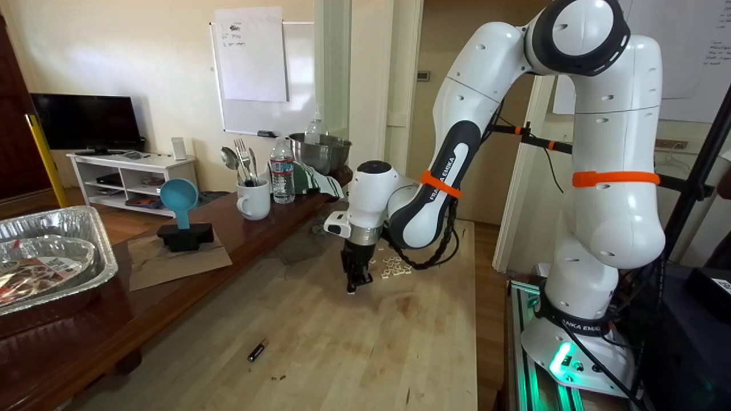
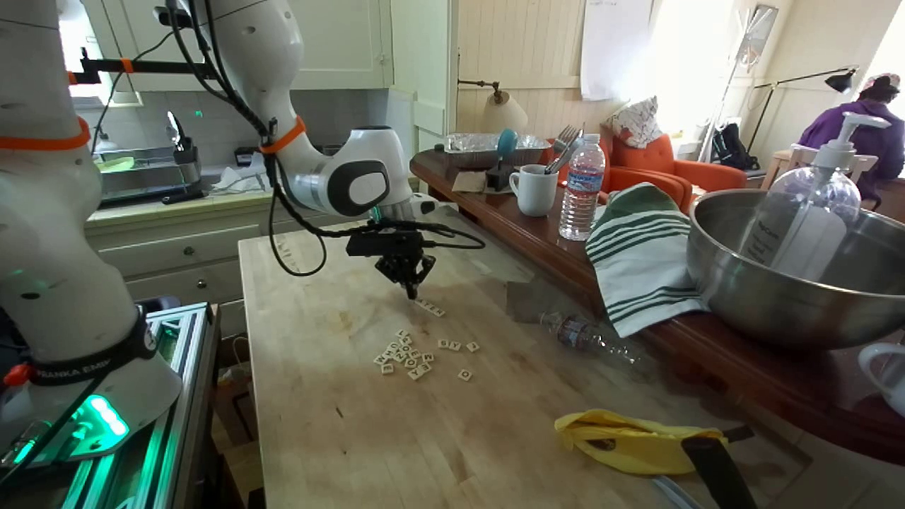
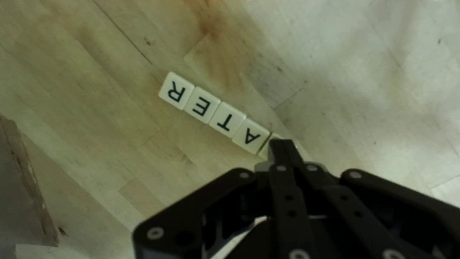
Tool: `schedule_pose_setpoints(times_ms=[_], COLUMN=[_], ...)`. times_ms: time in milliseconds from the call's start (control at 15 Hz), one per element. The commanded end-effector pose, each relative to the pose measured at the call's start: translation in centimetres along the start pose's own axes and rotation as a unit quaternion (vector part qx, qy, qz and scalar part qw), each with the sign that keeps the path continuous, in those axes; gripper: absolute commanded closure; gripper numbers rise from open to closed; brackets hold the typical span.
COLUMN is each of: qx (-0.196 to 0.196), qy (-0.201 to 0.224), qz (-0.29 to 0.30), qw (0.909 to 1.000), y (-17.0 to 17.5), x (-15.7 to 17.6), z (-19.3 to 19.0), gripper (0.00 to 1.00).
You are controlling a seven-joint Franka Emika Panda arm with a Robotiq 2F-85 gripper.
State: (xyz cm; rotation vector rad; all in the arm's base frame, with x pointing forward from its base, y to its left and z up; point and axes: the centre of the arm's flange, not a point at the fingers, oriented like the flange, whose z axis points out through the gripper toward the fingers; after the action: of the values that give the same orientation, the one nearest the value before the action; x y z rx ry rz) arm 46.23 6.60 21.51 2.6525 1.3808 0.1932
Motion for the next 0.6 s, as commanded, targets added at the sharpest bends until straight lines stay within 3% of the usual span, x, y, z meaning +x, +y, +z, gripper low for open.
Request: schedule_pose_setpoints(times_ms=[0, 533], qx=[0.008, 0.001], qy=[0.014, 0.055], qz=[-0.003, 0.002], qw=[0.9999, 0.9985], y=[-1.0, -2.1], x=[-0.5, -1.1], z=[-0.6, -4.4], gripper=[1.00, 1.00])
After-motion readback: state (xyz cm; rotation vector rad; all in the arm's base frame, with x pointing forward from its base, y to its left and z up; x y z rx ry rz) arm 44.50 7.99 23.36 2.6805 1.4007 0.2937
